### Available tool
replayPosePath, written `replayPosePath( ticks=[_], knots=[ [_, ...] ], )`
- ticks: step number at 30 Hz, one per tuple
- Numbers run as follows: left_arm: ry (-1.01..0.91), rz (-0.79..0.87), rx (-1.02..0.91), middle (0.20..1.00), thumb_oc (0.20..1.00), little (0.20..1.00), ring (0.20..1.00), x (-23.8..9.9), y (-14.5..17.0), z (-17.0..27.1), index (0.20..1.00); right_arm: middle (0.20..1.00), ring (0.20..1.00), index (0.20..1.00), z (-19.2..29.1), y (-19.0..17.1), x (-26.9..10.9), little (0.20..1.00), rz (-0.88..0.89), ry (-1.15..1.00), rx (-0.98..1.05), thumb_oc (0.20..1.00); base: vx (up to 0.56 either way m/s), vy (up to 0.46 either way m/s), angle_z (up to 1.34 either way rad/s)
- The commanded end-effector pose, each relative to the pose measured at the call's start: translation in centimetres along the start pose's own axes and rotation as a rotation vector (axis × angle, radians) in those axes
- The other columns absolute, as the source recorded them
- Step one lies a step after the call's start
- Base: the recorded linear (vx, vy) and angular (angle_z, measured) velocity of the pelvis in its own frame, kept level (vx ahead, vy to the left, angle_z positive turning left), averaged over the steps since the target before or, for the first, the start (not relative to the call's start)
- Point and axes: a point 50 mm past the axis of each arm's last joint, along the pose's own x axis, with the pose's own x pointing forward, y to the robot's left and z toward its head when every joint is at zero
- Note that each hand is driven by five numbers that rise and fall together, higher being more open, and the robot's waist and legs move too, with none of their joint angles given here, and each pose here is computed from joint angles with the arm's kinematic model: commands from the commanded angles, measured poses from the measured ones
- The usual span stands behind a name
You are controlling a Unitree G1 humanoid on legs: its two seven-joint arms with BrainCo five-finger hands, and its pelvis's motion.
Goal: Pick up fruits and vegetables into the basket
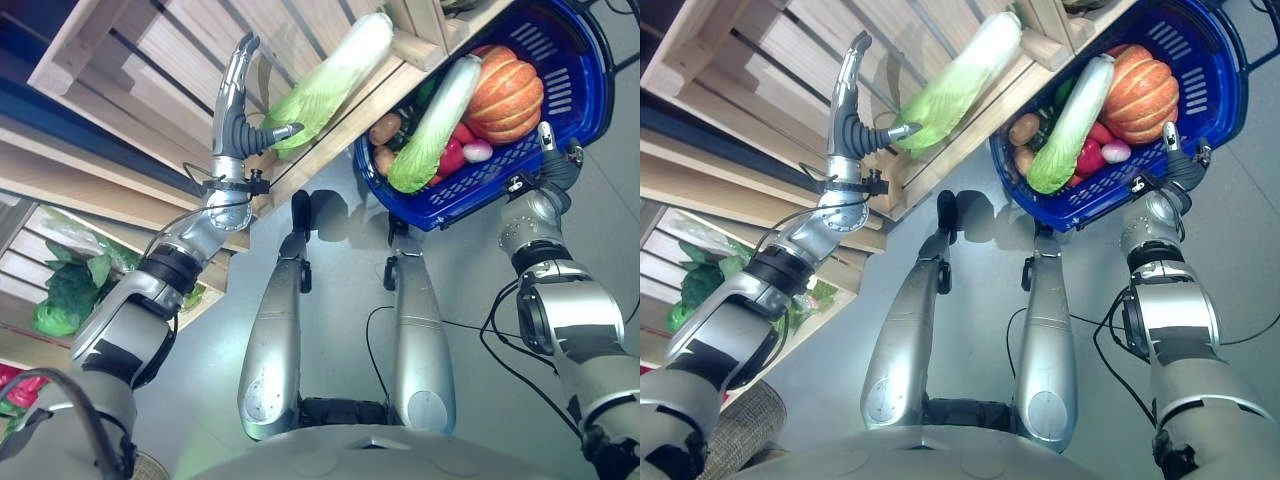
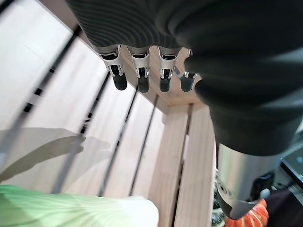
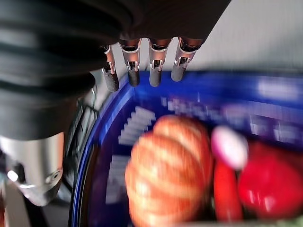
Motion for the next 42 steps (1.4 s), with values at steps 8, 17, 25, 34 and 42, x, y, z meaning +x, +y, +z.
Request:
replayPosePath(
  ticks=[8,17,25,34,42],
  knots=[
    [0.024,-0.031,0.109,1.0,1.0,1.0,1.0,3.5,0.1,0.1,1.0,1.0,1.0,1.0,0.8,-4.2,0.5,1.0,-0.167,-0.118,-0.045,1.0,0.0,0.03,-0.11],
    [0.135,-0.145,0.171,1.0,1.0,1.0,1.0,3.9,-1.9,-1.0,1.0,1.0,1.0,1.0,-1.7,-5.5,0.1,1.0,-0.184,-0.006,-0.157,1.0,0.0,0.018,-0.05],
    [0.436,-0.111,0.239,1.0,1.0,1.0,1.0,2.9,-0.6,-4.9,1.0,1.0,1.0,1.0,-3.2,-5.4,-0.5,1.0,-0.15,0.044,-0.2,1.0,0.0,0.0,0.0],
    [0.633,-0.012,0.26,1.0,1.0,1.0,1.0,1.6,2.1,-7.8,1.0,1.0,1.0,1.0,-3.8,-4.6,-1.0,1.0,-0.103,0.049,-0.208,1.0,0.0,0.003,-0.04],
    [0.715,0.08,0.237,1.0,1.0,1.0,1.0,1.1,3.7,-8.8,1.0,1.0,1.0,1.0,-3.8,-3.9,-1.1,1.0,-0.073,0.039,-0.21,1.0,0.0,0.003,-0.02]
  ],
)
